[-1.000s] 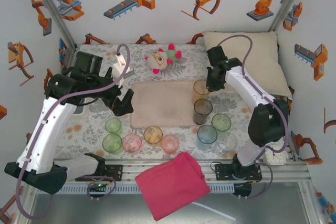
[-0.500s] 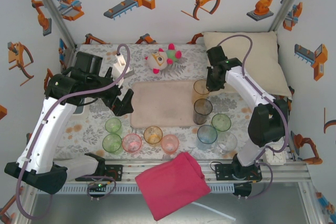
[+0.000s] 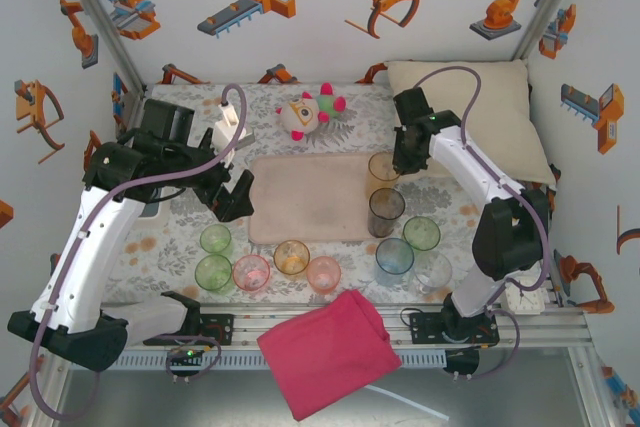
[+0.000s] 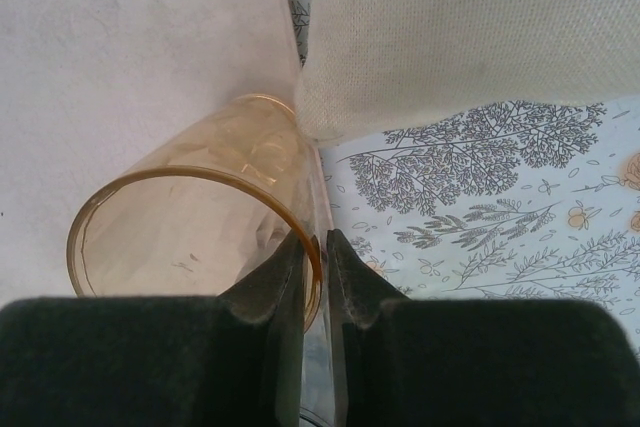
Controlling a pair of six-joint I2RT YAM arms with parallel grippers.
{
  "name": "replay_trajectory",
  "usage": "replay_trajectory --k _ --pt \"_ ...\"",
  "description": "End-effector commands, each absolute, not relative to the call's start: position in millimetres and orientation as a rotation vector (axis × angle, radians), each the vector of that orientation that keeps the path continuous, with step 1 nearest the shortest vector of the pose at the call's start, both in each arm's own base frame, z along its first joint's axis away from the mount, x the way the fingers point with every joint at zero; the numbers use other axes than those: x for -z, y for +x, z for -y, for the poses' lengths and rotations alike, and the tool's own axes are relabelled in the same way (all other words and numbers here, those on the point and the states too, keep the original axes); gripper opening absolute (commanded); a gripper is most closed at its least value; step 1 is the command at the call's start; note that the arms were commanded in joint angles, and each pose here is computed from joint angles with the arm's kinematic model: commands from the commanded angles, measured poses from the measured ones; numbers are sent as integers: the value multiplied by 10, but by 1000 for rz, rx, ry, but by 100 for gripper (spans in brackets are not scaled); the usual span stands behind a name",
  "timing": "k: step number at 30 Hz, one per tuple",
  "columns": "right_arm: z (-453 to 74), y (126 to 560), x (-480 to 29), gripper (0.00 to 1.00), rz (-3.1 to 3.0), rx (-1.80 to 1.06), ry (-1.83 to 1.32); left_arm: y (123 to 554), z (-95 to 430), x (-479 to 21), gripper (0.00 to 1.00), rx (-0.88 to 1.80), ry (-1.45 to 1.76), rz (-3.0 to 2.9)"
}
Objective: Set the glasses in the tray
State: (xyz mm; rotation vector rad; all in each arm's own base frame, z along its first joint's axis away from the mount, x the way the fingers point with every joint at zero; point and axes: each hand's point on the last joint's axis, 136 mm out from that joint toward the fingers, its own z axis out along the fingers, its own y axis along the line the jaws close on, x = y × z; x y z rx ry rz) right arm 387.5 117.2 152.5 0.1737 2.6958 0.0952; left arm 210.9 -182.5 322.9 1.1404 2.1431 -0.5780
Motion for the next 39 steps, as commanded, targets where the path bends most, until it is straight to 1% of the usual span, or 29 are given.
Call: replay_trajectory --k 1,13,28,32,37,39 --pt "-1189 3855 -1660 19 -2661 -115 188 2041 1824 -3263 97 597 1143 -2128" --pt "-1183 3825 -1745 23 -2644 -119 181 2023 1820 -3279 97 602 1141 -2125" --pt "-1107 3875 -2013 24 -2583 -71 167 2015 1822 -3304 97 606 1139 -2117" --pt "-1074 3899 -2108 32 -2566 -46 165 2016 1826 -3322 97 606 1139 -2111" --pt "-1049 3921 -2222 38 -2538 -35 170 2012 1825 -3323 97 608 1139 -2111" --pt "-1035 3920 -2288 39 -2520 -37 173 2013 1827 -3327 97 608 1140 -2110"
